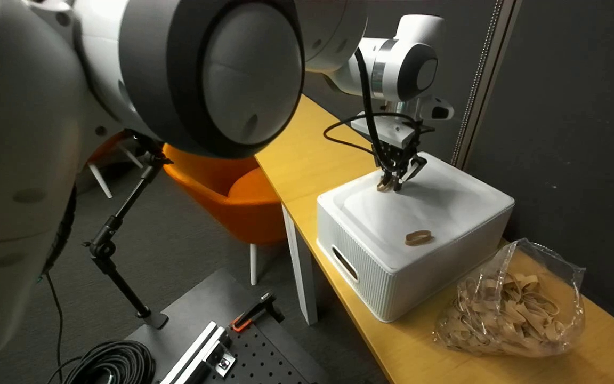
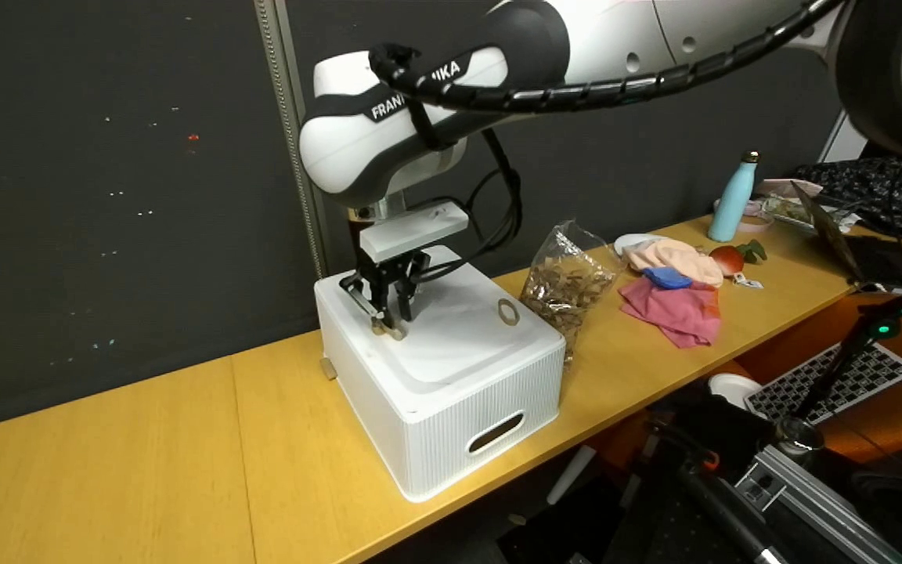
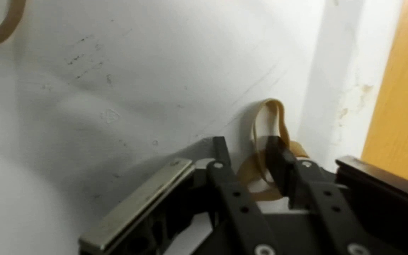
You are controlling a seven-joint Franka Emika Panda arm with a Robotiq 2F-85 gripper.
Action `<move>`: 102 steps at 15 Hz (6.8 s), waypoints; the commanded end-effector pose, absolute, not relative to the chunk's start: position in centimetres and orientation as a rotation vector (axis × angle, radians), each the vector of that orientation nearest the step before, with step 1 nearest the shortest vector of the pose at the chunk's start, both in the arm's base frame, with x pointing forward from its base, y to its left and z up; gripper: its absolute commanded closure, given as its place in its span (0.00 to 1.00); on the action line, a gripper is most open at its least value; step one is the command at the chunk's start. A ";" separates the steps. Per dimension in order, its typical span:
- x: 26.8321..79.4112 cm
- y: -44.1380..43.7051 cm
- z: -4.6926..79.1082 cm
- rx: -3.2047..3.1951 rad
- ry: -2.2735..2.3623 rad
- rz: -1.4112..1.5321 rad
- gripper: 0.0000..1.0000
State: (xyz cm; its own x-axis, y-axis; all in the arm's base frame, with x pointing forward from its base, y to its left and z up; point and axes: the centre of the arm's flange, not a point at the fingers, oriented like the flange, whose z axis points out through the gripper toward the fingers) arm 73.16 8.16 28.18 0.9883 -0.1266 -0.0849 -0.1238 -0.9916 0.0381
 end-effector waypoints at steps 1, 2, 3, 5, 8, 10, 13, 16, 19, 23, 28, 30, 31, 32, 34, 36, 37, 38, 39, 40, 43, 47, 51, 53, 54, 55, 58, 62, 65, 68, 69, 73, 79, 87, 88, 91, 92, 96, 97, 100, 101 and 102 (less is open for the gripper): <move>74.0 7.9 28.2 3.109 -0.183 -0.112 0.97; 74.0 7.9 28.1 3.109 -0.183 -0.112 1.00; 74.0 8.0 28.4 3.110 -0.181 -0.109 1.00; 73.7 8.3 29.3 3.105 -0.178 -0.099 1.00; 73.4 8.3 31.1 3.103 -0.178 -0.070 1.00; 73.2 8.0 32.4 3.103 -0.186 -0.048 1.00; 72.2 7.7 34.2 3.101 -0.202 -0.037 1.00; 70.2 6.7 35.9 3.093 -0.234 -0.023 1.00; 67.4 5.4 36.5 3.086 -0.280 -0.040 1.00; 63.4 2.6 36.5 3.069 -0.364 -0.071 1.00; 63.5 0.1 34.9 3.070 -0.415 -0.051 1.00; 63.8 0.3 34.0 3.074 -0.412 -0.053 1.00; 63.6 0.6 33.5 3.076 -0.409 -0.057 1.00; 63.0 0.7 33.2 3.080 -0.412 -0.061 1.00; 61.7 0.7 32.7 3.077 -0.415 -0.065 1.00; 60.5 0.2 32.4 3.077 -0.430 -0.068 1.00; 59.9 -0.1 32.1 3.077 -0.438 -0.071 1.00; 59.5 -0.4 31.9 3.075 -0.445 -0.068 1.00; 59.2 -0.8 31.7 3.074 -0.454 -0.069 1.00; 59.1 -1.0 31.5 3.075 -0.461 -0.062 1.00; 59.3 -1.6 31.5 3.072 -0.471 -0.042 1.00; 59.8 -2.5 31.4 3.059 -0.485 -0.033 1.00; 59.7 -3.0 31.4 3.058 -0.502 -0.032 0.77; 59.6 -3.3 31.6 3.054 -0.507 -0.031 0.64; 59.5 -3.6 31.6 3.050 -0.510 -0.033 0.58; 59.4 -3.9 31.4 3.048 -0.515 -0.036 0.50; 59.3 -4.5 30.8 3.043 -0.527 -0.044 0.30; 59.7 -4.1 30.2 3.043 -0.517 -0.045 0.13; 60.0 -3.5 30.3 3.048 -0.506 -0.032 0.09; 59.7 -3.5 29.6 3.053 -0.508 -0.027 0.08; 59.6 -3.6 29.2 3.054 -0.511 -0.030 0.08; 59.7 -3.5 28.4 3.053 -0.509 -0.028 0.08; 59.5 -4.0 28.0 3.050 -0.520 -0.019 0.43; 59.1 -3.9 29.0 3.053 -0.525 0.000 0.99; 58.9 -3.9 29.4 3.051 -0.528 0.003 1.00; 58.4 -4.2 30.9 3.045 -0.532 0.027 0.99; 58.4 -4.4 31.6 3.043 -0.536 0.040 0.99; 59.1 -4.9 33.7 3.040 -0.543 0.094 0.99; 59.3 -5.0 34.0 3.041 -0.543 0.102 0.99; 60.1 -4.7 33.4 3.045 -0.540 0.104 0.99; 60.4 -4.5 33.1 3.047 -0.535 0.101 0.99; 60.7 -4.4 32.8 3.046 -0.531 0.095 0.99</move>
